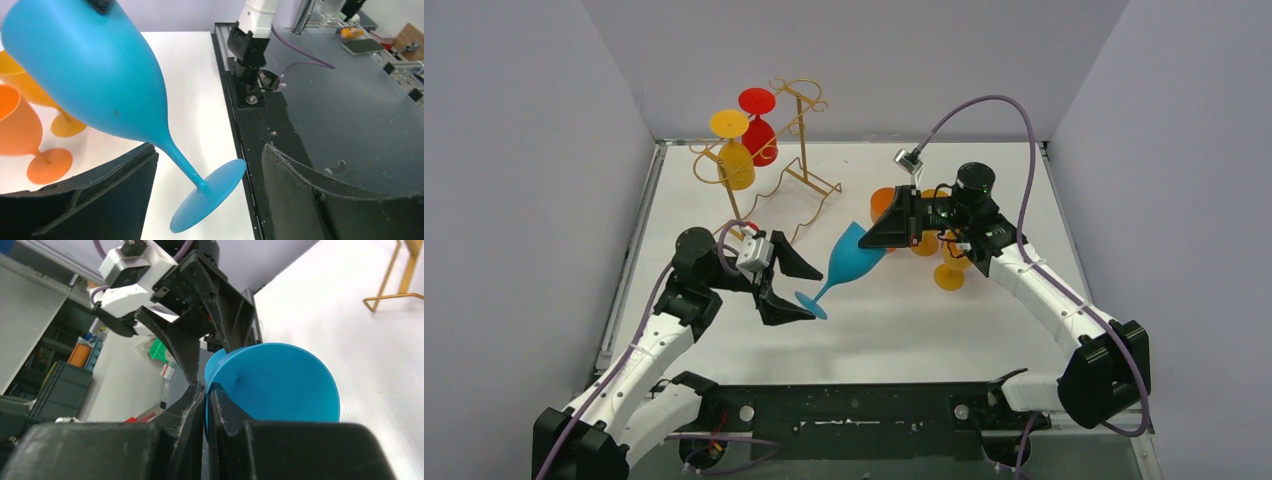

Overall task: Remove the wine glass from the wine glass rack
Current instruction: Place the wine glass at the center of the board.

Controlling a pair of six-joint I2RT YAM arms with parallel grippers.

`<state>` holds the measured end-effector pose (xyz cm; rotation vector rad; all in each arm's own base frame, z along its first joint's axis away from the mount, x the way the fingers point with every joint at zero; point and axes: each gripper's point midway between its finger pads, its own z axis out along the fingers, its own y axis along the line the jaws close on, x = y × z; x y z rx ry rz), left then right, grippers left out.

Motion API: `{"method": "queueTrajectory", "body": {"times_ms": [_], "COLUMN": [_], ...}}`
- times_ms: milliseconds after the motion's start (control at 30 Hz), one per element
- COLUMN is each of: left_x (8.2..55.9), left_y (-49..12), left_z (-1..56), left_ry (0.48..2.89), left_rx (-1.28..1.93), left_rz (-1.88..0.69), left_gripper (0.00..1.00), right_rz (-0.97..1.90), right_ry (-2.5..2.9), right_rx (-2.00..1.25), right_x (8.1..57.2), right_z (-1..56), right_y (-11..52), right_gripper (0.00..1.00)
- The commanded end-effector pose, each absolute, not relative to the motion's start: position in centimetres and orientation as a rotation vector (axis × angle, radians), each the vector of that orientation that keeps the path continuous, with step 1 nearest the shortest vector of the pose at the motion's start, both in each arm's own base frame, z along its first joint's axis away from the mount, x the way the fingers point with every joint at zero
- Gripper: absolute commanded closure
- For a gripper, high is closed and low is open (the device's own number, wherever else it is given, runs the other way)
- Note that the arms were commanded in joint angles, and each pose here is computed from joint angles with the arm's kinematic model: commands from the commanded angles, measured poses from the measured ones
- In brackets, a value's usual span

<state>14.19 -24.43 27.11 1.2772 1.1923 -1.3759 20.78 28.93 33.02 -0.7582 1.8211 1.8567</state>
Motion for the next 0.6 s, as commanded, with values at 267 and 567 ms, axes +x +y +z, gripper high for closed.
{"method": "queueTrajectory", "body": {"times_ms": [267,567], "left_x": [19.4,21.9], "left_y": [-23.3,-22.7], "left_z": [26.0,27.5], "left_ry": [1.352,1.334], "left_rx": [1.031,0.836], "left_rz": [-1.117,-1.038], "left_gripper": [0.24,0.23], "right_rz": [1.224,0.537], "right_ry": [2.055,2.160], "right_rx": [-0.635,-0.474], "right_x": [25.6,28.7], "right_z": [27.6,22.7], "right_y": [28.7,25.6], "right_gripper": [1.00,1.00]}}
